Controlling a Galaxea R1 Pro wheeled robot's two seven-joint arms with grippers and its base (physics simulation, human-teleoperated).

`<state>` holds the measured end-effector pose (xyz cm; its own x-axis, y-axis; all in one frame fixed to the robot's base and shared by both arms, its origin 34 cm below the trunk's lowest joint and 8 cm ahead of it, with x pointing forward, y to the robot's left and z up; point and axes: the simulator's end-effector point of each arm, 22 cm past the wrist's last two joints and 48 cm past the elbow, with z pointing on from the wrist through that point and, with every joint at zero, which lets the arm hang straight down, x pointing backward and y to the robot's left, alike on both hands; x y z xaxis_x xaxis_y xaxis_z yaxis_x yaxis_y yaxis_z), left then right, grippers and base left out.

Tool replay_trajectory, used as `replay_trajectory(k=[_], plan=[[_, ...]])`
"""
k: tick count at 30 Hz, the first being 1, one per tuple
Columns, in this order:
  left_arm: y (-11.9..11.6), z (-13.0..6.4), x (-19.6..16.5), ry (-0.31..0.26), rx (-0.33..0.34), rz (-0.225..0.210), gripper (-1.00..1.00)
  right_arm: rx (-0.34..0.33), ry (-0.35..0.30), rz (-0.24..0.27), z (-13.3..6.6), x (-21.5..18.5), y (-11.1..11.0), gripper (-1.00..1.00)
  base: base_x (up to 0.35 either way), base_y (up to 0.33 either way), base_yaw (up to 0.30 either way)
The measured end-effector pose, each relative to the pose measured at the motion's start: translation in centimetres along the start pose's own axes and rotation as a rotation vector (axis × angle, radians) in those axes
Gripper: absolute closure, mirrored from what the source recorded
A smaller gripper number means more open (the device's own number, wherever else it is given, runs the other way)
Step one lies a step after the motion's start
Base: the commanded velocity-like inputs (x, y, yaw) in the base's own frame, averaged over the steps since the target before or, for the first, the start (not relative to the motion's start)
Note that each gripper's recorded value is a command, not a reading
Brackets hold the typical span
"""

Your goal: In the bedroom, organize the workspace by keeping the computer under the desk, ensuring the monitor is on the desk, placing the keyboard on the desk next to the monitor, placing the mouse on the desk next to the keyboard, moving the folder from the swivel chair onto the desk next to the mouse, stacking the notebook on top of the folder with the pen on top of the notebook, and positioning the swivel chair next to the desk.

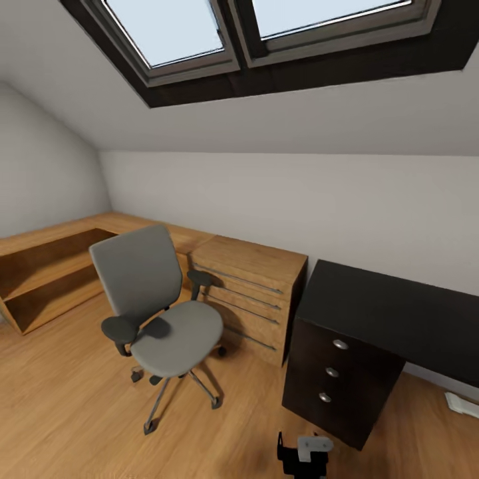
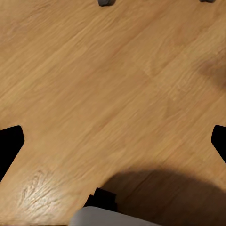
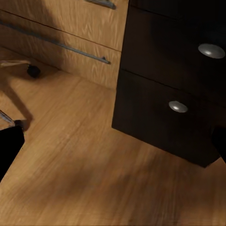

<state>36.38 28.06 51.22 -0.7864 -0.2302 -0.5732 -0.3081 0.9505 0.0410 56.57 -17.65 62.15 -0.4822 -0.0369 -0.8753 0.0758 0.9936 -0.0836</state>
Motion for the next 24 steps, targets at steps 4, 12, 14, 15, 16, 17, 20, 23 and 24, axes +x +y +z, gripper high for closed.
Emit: replay_trajectory(k=[4,12,14,15,16,17,20,23,24], plan=[[0.0,0.0,-0.2,-0.011,0.0,-0.002,-1.0,0.013,-0.038,0.006,-0.1,-0.4,-0.8,-1.0,-0.106,0.043,0.283],[0.0,-0.1,-0.8,-0.045,-0.001,-0.007,-1.0,0.026,-0.075,0.01,-0.3,-0.8,-1.5,-1.0,-0.264,0.14,0.283],[0.0,-0.1,-0.9,-0.048,-0.001,-0.007,-1.0,0.026,-0.077,0.01,-0.3,-0.8,-1.6,-1.0,-0.284,0.147,0.284],[0.1,-0.1,-0.9,-0.048,-0.001,-0.007,-1.0,0.027,-0.077,0.011,-0.3,-0.8,-1.6,-1.0,-0.284,0.122,0.284],[0.1,0.0,-0.9,-0.048,-0.001,-0.007,-1.0,0.027,-0.077,0.011,-0.3,-0.8,-1.6,-1.0,-0.257,0.078,0.285],[0.1,0.0,-0.9,-0.048,-0.001,-0.006,-1.0,0.027,-0.079,0.011,-0.3,-0.9,-1.6,-1.0,-0.221,0.063,0.286],[0.1,-0.1,-0.9,-0.049,-0.002,-0.006,-1.0,0.029,-0.081,0.013,-0.3,-0.9,-1.7,-1.0,-0.136,0.039,0.286],[0.1,-0.1,-0.9,-0.049,-0.001,-0.006,-1.0,0.03,-0.082,0.013,-0.3,-0.9,-1.7,-1.0,-0.056,0.016,0.287],[0.1,-0.1,-0.9,-0.049,-0.001,-0.007,-1.0,0.03,-0.082,0.014,-0.3,-0.9,-1.7,-1.0,-0.03,0.008,0.287]])
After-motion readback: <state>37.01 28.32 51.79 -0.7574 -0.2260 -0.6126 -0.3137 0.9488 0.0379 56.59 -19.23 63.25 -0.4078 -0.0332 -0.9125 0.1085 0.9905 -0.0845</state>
